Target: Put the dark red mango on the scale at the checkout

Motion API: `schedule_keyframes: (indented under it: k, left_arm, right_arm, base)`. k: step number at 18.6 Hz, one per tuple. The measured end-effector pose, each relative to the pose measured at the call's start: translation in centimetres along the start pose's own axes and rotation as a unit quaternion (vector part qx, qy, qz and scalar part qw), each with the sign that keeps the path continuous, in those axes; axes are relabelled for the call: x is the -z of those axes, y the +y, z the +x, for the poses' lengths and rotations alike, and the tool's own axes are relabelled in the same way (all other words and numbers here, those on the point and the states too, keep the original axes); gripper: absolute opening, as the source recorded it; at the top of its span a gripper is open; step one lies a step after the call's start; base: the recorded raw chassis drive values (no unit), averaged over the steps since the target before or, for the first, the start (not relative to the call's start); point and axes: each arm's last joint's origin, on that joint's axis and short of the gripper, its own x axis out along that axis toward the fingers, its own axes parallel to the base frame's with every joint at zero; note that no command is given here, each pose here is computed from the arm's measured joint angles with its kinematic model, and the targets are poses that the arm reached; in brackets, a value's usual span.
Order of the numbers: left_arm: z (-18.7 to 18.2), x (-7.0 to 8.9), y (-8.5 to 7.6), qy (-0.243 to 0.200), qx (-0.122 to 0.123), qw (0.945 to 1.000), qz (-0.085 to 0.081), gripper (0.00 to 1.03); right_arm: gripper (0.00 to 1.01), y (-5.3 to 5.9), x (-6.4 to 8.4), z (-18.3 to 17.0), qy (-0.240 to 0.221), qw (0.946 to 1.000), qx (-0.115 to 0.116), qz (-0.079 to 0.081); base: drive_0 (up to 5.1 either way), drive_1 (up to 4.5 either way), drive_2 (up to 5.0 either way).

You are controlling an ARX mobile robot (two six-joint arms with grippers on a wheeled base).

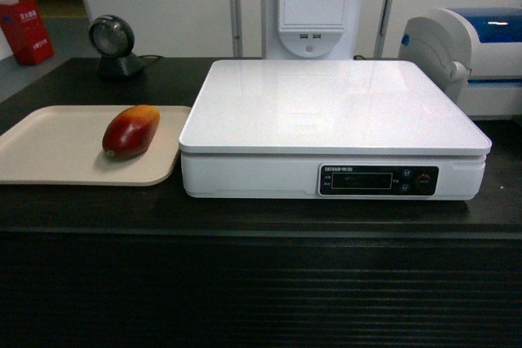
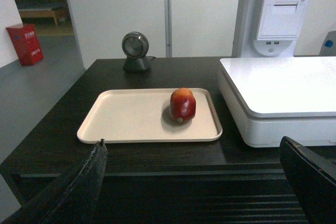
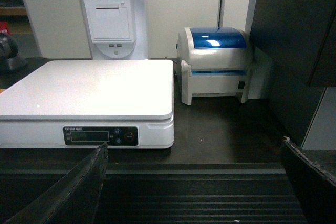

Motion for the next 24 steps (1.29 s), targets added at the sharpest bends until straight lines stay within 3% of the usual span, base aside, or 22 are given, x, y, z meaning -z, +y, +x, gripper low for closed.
schedule_keyframes:
  k: [18,20,21,24]
  left_arm:
    - [0.00,0.03,0.01,0.002,-0.002,1.0000,0.000,0.98]
    - [0.07,0.21,-0.23,0.074,-0.054,0.9954,0.028,0.98]
    - [0.13,0.05,-0.25,0.086,-0.068,0.9932,0.039,0.98]
    - [0.32,-0.35,-0.24,0.089,-0.082,0.9914,0.051,0.98]
  right_arm:
    - [0.98,0.00,0.00,0.00,0.000,1.0000,0.000,0.000]
    - [0.98,0.00,0.00,0.00,0.000,1.0000,0.000,0.000]
    - [0.98,0.00,0.00,0.00,0.000,1.0000,0.000,0.000]
    - [0.98,0.00,0.00,0.00,0.000,1.0000,0.000,0.000]
  base:
    - [0.0,0.00,0.0]
    - [0.0,0.00,0.0]
    - [0.0,0.00,0.0]
    - [0.0,0.00,0.0]
